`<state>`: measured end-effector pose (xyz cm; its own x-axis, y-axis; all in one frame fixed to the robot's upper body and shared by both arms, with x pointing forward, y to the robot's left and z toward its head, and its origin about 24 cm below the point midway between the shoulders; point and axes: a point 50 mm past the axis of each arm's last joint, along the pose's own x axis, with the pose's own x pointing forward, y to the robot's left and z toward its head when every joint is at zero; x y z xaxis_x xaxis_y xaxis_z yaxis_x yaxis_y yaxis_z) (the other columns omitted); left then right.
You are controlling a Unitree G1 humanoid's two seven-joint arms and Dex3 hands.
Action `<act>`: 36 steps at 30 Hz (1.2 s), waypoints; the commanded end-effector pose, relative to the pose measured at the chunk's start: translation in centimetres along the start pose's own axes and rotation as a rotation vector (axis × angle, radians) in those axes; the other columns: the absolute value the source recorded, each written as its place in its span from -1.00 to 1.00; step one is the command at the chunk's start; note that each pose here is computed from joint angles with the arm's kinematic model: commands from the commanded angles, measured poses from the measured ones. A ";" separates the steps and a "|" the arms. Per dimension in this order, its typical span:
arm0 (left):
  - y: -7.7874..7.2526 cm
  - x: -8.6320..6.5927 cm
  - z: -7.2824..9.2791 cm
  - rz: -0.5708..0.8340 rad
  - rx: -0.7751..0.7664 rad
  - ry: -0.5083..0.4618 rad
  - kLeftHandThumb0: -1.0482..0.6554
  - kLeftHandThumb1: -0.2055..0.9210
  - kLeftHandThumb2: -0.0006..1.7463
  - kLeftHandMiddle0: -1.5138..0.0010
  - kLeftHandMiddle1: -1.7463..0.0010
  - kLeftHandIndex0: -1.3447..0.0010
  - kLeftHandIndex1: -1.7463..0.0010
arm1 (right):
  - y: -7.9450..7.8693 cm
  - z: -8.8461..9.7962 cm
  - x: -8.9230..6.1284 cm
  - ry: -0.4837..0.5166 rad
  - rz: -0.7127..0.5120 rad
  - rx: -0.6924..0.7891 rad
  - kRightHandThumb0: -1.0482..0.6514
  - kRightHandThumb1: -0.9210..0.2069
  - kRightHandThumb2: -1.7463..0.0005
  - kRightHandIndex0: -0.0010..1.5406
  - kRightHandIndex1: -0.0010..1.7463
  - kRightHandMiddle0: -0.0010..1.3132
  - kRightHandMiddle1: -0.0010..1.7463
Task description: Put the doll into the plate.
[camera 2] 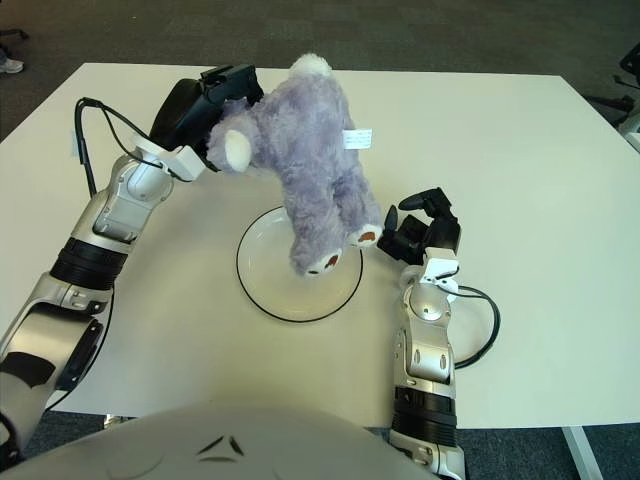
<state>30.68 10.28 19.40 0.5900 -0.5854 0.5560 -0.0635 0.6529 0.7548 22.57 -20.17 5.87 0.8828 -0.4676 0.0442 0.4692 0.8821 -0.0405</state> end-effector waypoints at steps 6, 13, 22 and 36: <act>0.9 -1.1 0.1 0.000 -0.005 -0.018 0.96 -0.62 0.94 -0.16 -1.00 -0.64 -1.00 | -0.1 0.2 0.2 -0.015 -0.005 0.000 -0.29 -0.10 -0.37 0.50 1.00 -0.18 1.00; 1.2 -1.6 0.3 -0.028 -0.003 -0.010 0.96 -0.63 0.95 -0.16 -1.00 -0.65 -1.00 | -0.1 0.2 0.2 -0.006 0.001 0.001 -0.29 -0.10 -0.37 0.50 1.00 -0.18 1.00; 1.1 -2.1 0.5 -0.039 -0.030 -0.021 0.95 -0.60 0.92 -0.14 -1.00 -0.64 -1.00 | -0.1 0.2 0.2 -0.004 0.008 -0.007 -0.29 -0.11 -0.36 0.50 1.00 -0.19 1.00; 1.2 -2.2 0.6 -0.028 -0.064 -0.028 0.94 -0.59 0.92 -0.14 -1.00 -0.62 -1.00 | -0.1 0.3 0.2 -0.003 0.006 -0.011 -0.29 -0.10 -0.37 0.50 1.00 -0.18 1.00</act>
<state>28.90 11.76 18.94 0.5777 -0.6240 0.5262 0.0066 0.6482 0.7615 22.60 -20.16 5.83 0.8880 -0.4581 0.0390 0.4596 0.8868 -0.0485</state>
